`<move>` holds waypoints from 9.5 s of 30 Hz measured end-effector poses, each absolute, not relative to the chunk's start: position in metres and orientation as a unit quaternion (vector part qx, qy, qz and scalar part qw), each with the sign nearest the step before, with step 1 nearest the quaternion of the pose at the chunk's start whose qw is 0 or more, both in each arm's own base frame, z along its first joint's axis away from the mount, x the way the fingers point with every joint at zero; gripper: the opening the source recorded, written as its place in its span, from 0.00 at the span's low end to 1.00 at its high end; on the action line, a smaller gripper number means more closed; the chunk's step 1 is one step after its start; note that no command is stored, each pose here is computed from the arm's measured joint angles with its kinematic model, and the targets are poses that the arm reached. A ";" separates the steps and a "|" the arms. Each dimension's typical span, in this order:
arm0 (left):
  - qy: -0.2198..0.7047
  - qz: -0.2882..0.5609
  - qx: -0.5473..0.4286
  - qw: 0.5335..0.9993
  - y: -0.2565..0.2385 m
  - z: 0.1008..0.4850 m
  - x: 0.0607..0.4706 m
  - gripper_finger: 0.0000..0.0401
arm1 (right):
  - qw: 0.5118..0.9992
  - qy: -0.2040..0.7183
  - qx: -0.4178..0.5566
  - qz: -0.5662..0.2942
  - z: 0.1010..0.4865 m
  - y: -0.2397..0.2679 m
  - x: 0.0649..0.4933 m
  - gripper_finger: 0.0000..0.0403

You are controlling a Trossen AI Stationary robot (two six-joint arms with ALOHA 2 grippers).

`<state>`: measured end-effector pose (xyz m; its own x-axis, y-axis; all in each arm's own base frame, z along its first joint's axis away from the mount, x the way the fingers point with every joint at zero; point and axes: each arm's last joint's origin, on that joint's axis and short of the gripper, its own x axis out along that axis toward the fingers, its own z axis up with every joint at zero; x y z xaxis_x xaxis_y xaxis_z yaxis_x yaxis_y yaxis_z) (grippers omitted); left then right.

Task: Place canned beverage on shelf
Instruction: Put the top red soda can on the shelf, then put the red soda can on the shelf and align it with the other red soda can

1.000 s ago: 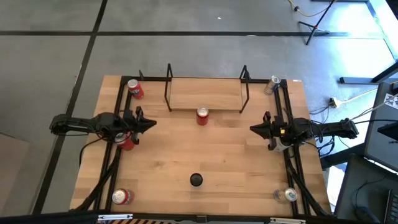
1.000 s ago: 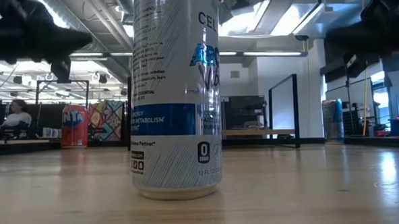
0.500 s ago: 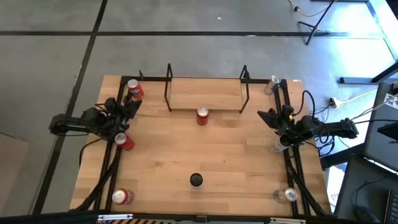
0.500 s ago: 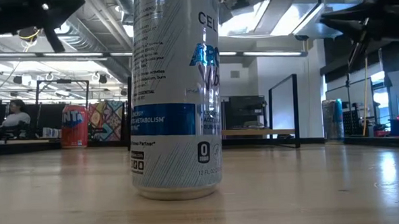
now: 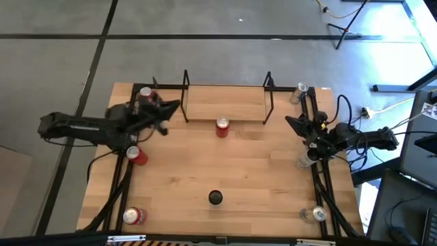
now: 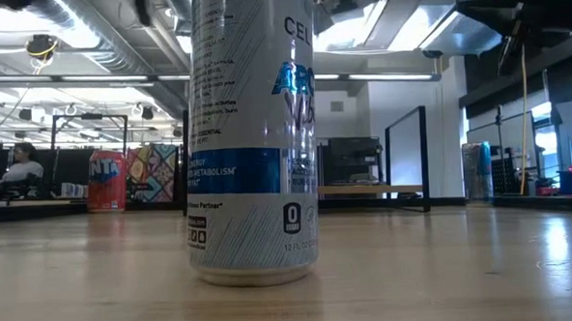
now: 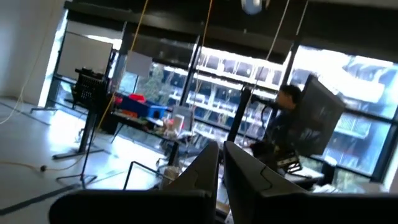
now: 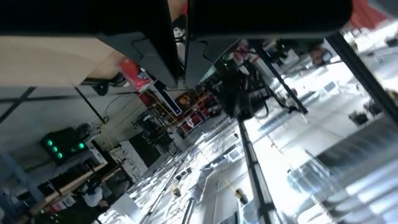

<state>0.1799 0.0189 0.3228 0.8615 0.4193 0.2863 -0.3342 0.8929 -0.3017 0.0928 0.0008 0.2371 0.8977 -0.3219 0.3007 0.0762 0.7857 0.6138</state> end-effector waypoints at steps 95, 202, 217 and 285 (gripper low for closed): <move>0.473 0.168 -0.039 0.864 0.116 0.339 0.352 0.64 | 0.962 -0.128 0.188 -0.152 0.255 0.000 0.089 0.05; 0.607 0.152 -0.193 0.756 -0.004 0.348 0.133 0.79 | 0.968 -0.058 0.188 -0.155 0.241 0.000 0.092 0.05; 0.686 0.106 -0.129 0.709 -0.023 0.288 0.104 0.79 | 0.965 -0.055 0.186 -0.174 0.239 -0.001 0.091 0.05; 0.729 0.034 -0.053 0.682 -0.034 0.237 0.111 0.79 | 0.960 -0.058 0.186 -0.199 0.239 -0.002 0.091 0.05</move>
<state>0.1109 -0.0339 0.2367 -0.0645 -0.0309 -0.9974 -0.1248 0.9919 -0.0227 0.0907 -0.0020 0.2391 0.9138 -0.4044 0.0372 0.3613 0.8514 0.3803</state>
